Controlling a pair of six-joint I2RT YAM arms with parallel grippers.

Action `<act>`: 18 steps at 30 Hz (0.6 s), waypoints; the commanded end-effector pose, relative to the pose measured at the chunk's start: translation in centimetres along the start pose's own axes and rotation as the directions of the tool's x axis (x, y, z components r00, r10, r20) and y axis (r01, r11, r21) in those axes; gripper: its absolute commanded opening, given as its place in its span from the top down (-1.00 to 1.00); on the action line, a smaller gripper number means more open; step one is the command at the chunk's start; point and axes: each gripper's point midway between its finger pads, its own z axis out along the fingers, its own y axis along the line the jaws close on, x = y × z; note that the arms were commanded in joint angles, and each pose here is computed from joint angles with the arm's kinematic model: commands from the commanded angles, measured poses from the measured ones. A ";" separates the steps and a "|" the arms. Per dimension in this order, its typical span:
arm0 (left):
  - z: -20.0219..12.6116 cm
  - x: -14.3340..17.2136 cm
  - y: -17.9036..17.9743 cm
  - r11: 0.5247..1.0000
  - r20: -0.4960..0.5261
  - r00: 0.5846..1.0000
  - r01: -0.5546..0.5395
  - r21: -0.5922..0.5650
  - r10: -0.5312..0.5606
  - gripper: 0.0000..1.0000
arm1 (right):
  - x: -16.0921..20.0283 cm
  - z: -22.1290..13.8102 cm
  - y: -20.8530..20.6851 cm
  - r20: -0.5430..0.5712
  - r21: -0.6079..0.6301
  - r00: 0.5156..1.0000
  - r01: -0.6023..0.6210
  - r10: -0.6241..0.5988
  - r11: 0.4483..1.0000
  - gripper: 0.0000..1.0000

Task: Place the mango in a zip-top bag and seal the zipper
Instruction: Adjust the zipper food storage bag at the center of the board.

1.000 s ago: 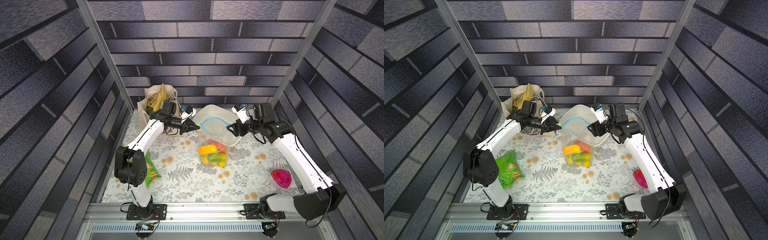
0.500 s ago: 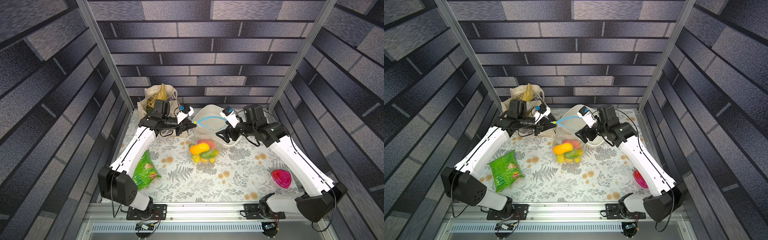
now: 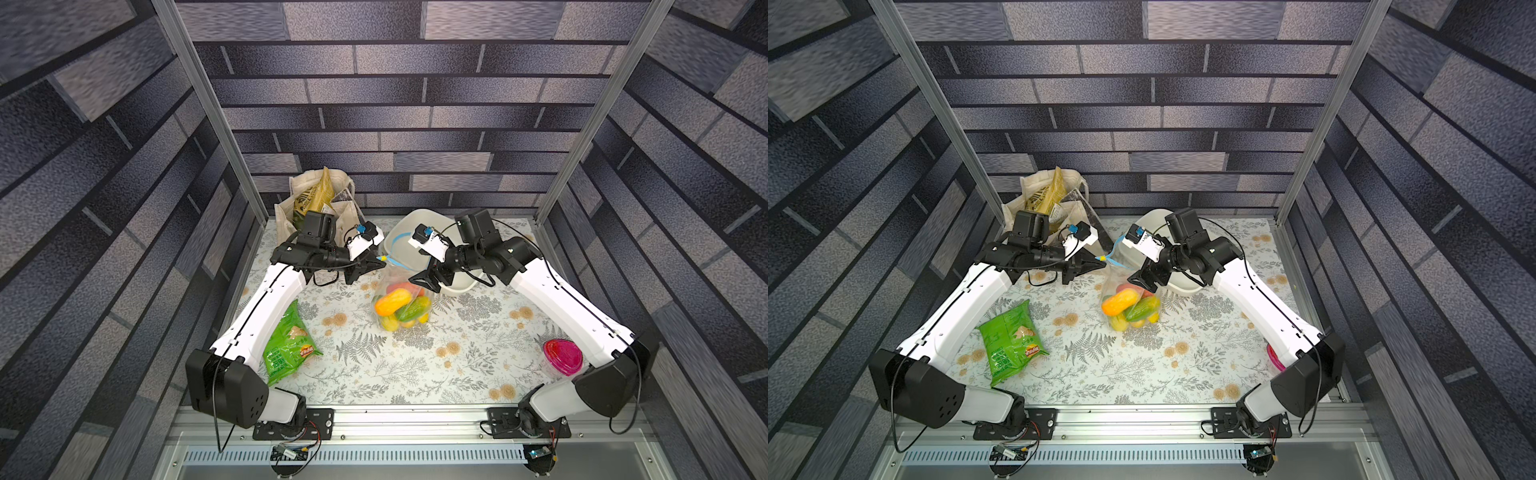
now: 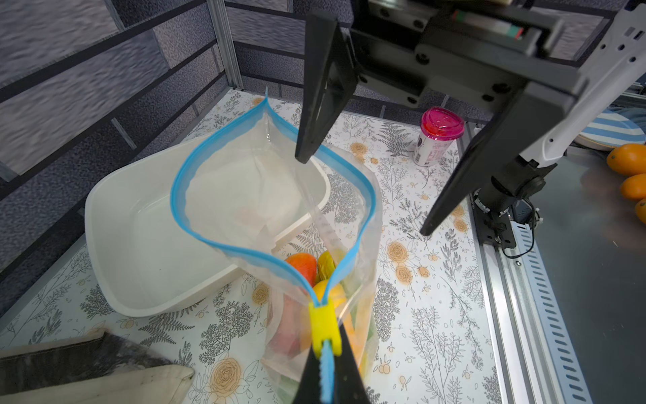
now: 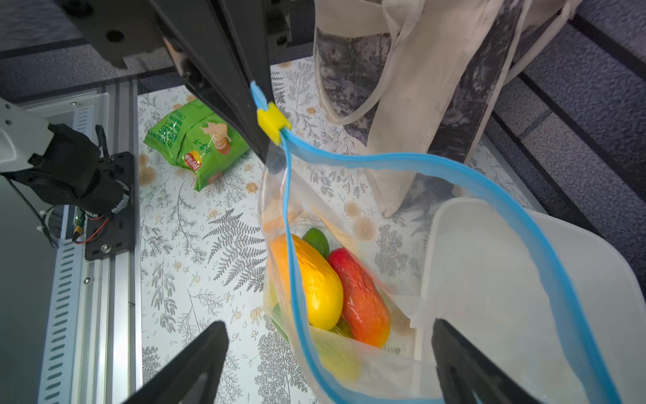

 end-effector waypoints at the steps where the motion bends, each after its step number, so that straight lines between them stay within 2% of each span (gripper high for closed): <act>1: -1.2 0.8 -1.2 0.999 0.006 1.000 0.002 0.038 -0.002 1.00 | 0.1 0.1 0.6 -0.049 -0.079 0.996 0.071 -0.075 0.994 -0.93; 6: -3.1 0.4 -1.0 1.000 0.070 0.997 -0.015 0.022 0.014 1.00 | 0.6 1.8 -1.5 -0.151 -0.084 0.983 0.095 -0.107 0.992 -0.93; 9: -4.1 0.4 -1.0 1.000 0.082 0.997 -0.013 0.011 0.012 1.00 | 2.5 2.4 -4.3 -0.274 -0.024 0.960 0.058 -0.062 0.998 -0.86; 11: -4.4 0.8 -0.8 1.000 0.079 0.997 -0.011 -0.007 0.011 1.00 | 3.5 2.0 -6.2 -0.311 0.027 0.950 0.014 -0.005 1.000 -0.85; 16: -4.5 1.2 -0.5 1.000 0.083 0.997 -0.004 -0.022 0.006 1.00 | 3.6 0.6 -7.7 -0.249 0.113 0.967 -0.020 0.048 0.993 -0.83; 18: -4.4 1.3 -0.4 1.000 0.080 0.997 0.001 -0.016 0.000 1.00 | 2.4 -0.1 -7.9 -0.193 0.148 0.980 -0.018 0.047 0.989 -0.73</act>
